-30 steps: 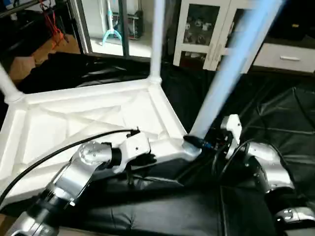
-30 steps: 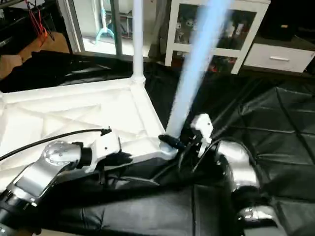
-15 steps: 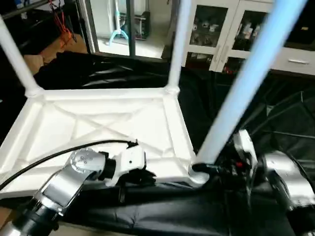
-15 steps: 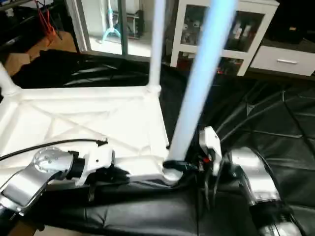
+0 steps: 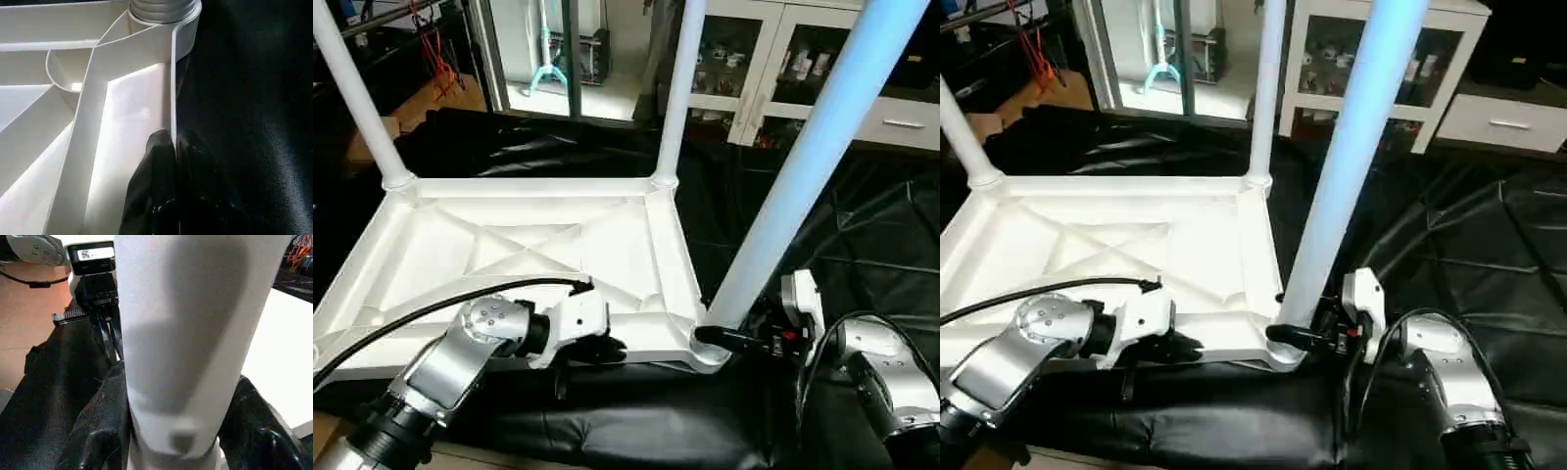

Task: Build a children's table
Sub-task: Insert table leg to table base

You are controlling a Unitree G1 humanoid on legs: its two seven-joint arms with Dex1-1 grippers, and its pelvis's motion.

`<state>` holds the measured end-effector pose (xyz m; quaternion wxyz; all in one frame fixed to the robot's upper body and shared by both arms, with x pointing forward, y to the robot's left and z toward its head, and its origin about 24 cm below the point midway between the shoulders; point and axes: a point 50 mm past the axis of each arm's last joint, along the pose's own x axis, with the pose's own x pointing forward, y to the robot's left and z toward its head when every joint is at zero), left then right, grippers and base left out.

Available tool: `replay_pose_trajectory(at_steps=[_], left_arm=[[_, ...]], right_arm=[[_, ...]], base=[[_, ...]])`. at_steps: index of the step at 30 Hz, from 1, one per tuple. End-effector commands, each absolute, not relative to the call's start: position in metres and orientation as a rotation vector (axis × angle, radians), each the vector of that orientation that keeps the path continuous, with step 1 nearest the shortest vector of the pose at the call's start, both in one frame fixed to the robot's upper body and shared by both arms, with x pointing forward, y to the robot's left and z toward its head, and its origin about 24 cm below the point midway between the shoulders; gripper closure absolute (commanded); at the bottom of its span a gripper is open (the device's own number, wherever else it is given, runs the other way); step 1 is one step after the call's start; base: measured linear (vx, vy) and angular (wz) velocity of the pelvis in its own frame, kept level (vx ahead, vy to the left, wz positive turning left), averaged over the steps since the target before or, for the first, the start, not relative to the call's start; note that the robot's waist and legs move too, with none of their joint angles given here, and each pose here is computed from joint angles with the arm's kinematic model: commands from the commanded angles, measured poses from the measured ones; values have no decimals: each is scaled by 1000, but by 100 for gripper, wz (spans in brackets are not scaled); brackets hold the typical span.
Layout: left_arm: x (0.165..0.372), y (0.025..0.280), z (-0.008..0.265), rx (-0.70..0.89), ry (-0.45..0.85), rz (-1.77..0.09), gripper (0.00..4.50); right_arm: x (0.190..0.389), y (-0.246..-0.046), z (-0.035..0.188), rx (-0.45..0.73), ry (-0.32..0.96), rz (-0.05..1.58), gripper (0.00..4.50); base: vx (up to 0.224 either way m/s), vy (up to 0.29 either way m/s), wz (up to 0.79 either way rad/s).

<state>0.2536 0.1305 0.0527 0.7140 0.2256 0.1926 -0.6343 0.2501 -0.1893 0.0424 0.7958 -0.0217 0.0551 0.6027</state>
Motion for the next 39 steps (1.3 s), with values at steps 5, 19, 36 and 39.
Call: replay_pose_trajectory(at_steps=[5, 19, 36, 39], left_arm=[[265, 136, 70, 548, 354, -1330, 450], [263, 138, 67, 539, 367, -1314, 450], [304, 64, 68, 318, 537, -746, 450], [307, 59, 68, 307, 528, -714, 450]], right_arm=[[224, -205, -13, 11, 480, 1224, 263], [224, -206, -24, -1, 470, 1143, 263], [299, -165, -43, -63, 498, 253, 263], [302, -159, -42, -51, 485, 215, 263]], base=[[0, 0, 0], [0, 0, 0], [0, 0, 0], [0, 0, 0]])
